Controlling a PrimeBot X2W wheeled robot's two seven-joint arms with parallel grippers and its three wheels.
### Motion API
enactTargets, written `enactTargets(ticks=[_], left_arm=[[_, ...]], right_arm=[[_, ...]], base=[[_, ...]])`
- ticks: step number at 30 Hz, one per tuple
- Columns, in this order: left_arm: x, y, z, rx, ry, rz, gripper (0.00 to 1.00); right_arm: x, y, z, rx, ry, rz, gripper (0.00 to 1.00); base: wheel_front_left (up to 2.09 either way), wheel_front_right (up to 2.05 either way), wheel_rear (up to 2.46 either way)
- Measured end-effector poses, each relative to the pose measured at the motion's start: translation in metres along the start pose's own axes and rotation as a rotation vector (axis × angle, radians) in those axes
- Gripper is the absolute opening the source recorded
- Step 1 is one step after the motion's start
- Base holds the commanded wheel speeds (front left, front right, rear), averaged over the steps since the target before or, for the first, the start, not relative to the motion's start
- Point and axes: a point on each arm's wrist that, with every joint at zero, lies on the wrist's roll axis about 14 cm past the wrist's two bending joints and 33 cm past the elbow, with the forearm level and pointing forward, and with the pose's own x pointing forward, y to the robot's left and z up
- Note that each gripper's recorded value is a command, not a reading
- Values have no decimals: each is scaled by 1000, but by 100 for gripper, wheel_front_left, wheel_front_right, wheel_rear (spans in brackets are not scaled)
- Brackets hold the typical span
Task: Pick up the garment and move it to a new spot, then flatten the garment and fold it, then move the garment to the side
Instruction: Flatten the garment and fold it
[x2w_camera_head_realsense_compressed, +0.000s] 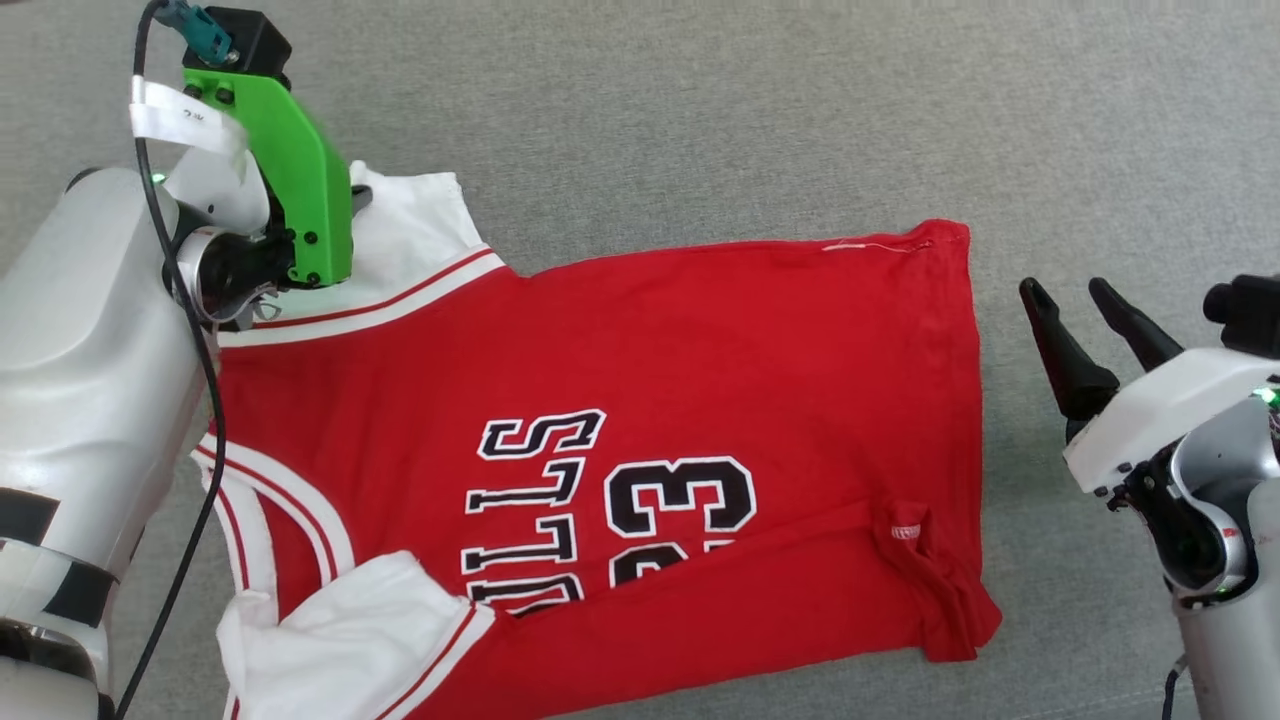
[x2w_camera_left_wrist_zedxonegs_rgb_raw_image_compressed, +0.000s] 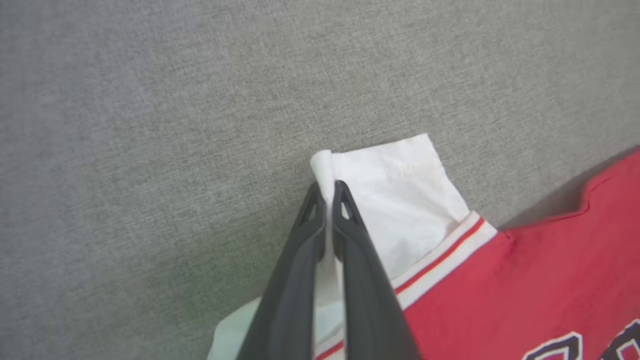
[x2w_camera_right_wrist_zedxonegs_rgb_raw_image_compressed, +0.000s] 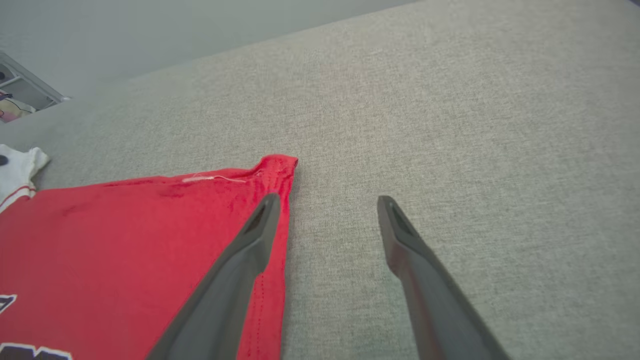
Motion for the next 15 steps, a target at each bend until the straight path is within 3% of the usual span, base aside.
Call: enactTargets(ticks=[6,15], left_arm=[[-31,-2,22,26,-129,7,0],[-57,3,29,42,-214,15,0]], right_arm=[[21,13,-17,-21,236,76,100],[55,39,-27,-108,445,160,100]], base=[[0,0,0],[0,0,0]])
